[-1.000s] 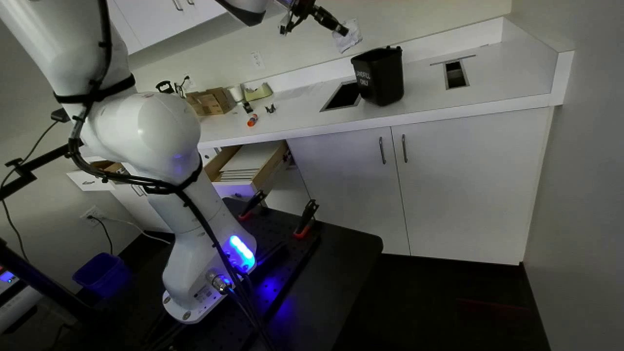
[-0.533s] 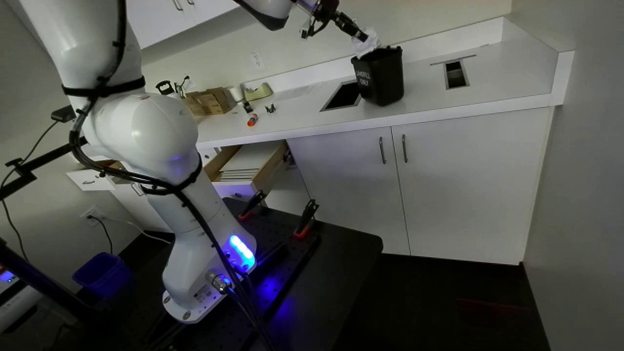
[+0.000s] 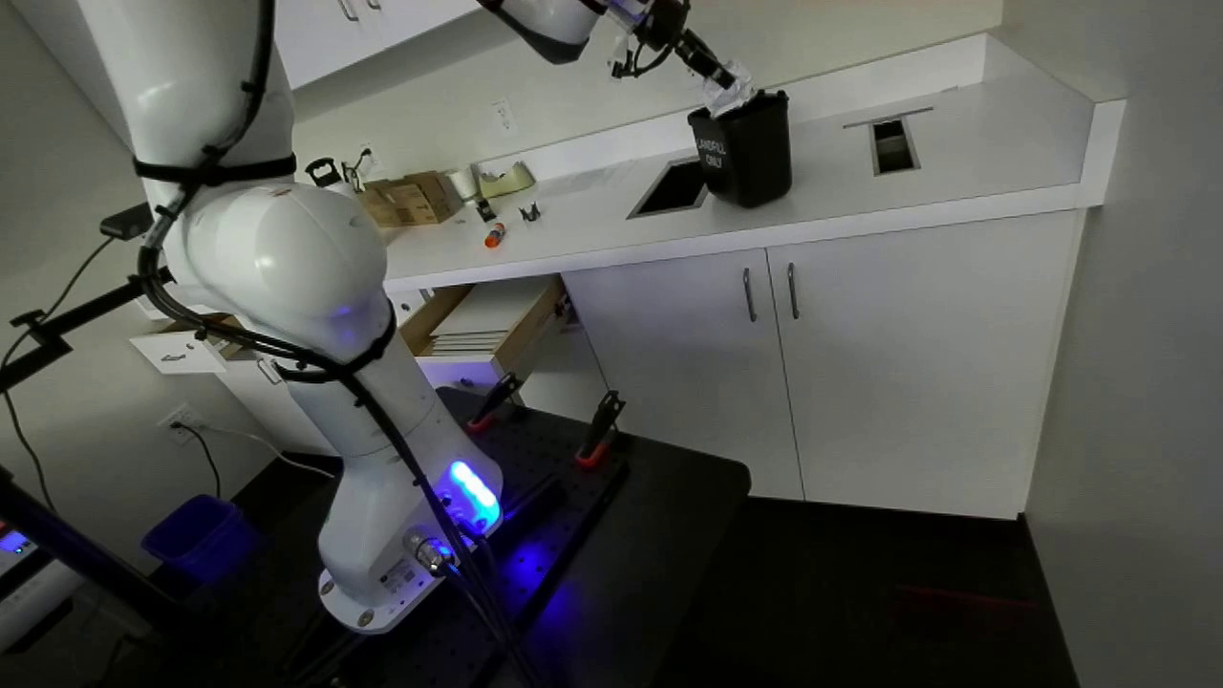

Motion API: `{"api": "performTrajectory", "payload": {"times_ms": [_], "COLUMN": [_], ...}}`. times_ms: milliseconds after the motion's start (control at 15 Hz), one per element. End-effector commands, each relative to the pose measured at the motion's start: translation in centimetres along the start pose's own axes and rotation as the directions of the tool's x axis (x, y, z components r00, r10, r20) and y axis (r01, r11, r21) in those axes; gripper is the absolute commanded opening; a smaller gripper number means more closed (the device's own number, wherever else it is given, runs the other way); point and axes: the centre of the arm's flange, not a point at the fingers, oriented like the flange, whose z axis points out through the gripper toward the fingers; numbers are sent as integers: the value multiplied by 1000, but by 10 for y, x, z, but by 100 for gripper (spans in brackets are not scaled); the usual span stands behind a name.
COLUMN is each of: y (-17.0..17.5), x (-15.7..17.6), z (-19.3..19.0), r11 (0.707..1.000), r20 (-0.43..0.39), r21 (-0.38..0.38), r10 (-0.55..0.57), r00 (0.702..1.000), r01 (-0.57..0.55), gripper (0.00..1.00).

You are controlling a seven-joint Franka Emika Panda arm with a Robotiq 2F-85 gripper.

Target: Put the white paper in the black bin then put the orange object in the open drawer then close the drawer

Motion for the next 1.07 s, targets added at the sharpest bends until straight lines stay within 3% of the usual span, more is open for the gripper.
{"api": "performTrajectory", "payload": {"times_ms": [0,400,667,867,1000], "y": [-7,-5,3,4,-2], "x": [6,-8,-28,-67,-103], "z": [-10,-38,-94,-129,-150], "r11": [1000,1000,992,952,909], "r20": [14,31,76,137,151], "r21": [12,20,51,110,161], "r10": [-4,9,-119,-298,-406], "r00": [1000,999,990,945,901], "r01": [3,-9,115,285,383], "gripper": [51,96,100,100,100]}}
